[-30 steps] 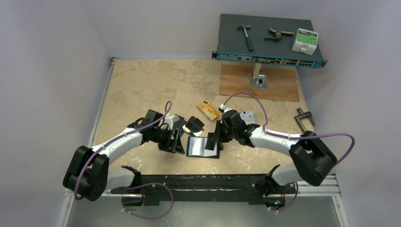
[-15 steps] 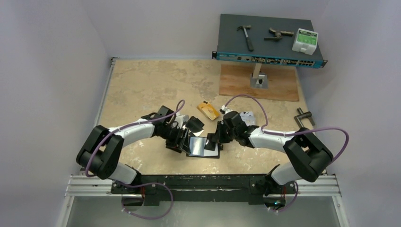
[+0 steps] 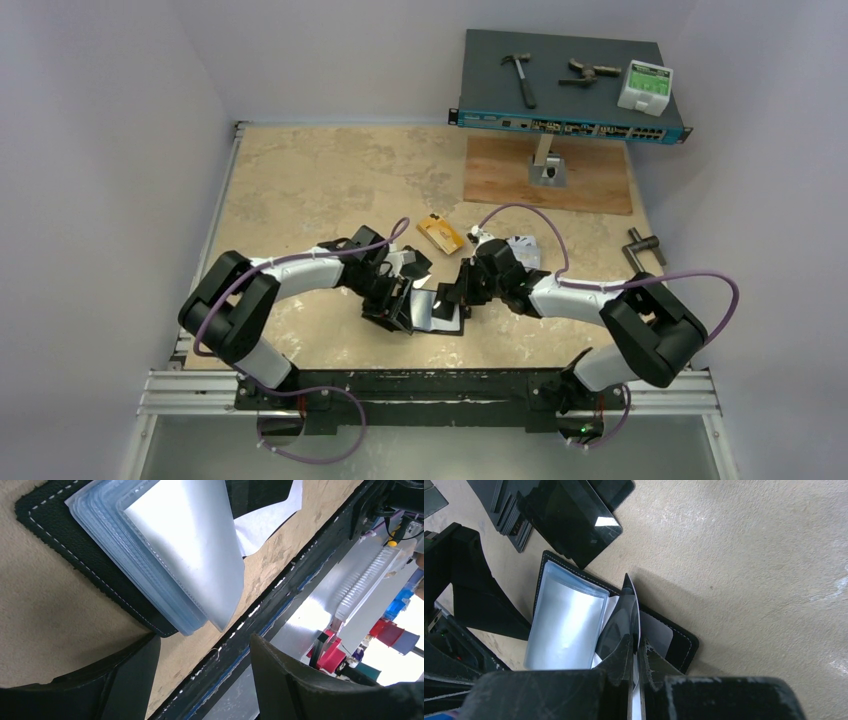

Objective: Put the credit cards into the card holder
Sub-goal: Turn over the card slot in the card holder.

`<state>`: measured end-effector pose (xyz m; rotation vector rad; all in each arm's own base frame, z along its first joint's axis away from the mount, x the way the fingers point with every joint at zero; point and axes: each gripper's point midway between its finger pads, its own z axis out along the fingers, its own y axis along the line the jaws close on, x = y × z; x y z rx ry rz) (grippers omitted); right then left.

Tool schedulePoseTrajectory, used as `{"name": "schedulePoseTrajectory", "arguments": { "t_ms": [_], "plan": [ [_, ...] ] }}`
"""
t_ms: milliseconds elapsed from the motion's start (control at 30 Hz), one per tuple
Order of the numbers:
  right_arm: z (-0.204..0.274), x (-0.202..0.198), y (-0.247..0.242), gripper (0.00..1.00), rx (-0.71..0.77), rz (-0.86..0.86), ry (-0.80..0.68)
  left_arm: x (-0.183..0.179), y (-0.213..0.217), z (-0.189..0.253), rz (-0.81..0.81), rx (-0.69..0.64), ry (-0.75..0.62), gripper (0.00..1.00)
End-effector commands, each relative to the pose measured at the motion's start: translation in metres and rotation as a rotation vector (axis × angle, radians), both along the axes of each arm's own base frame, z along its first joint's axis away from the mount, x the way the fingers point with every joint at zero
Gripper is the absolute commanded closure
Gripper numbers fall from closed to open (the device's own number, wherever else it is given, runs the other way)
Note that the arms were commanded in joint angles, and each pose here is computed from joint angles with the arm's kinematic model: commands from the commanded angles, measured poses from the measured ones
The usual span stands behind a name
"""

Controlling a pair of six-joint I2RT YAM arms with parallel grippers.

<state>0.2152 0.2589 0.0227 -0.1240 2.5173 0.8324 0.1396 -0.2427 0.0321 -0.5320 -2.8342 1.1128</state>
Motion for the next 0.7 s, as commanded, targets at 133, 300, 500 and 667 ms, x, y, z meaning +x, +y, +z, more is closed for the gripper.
{"name": "schedulePoseTrajectory", "arguments": {
  "t_ms": [133, 300, 500, 667],
  "plan": [
    [-0.033, -0.037, -0.017, 1.00, -0.089, 0.064, 0.134, 0.012, -0.015, 0.010, -0.027, -0.028, -0.081, 0.34],
    [-0.032, -0.039, -0.018, 1.00, -0.083, 0.066, 0.132, 0.008, -0.021, 0.012, -0.056, -0.033, -0.086, 0.34],
    [-0.033, -0.044, -0.020, 1.00, -0.075, 0.065, 0.145, 0.024, -0.036, 0.026, -0.061, -0.064, -0.128, 0.34],
    [-0.034, -0.045, -0.020, 1.00, -0.077, 0.068, 0.151, 0.031, -0.042, 0.035, -0.062, -0.083, -0.154, 0.34]
  ]
}}
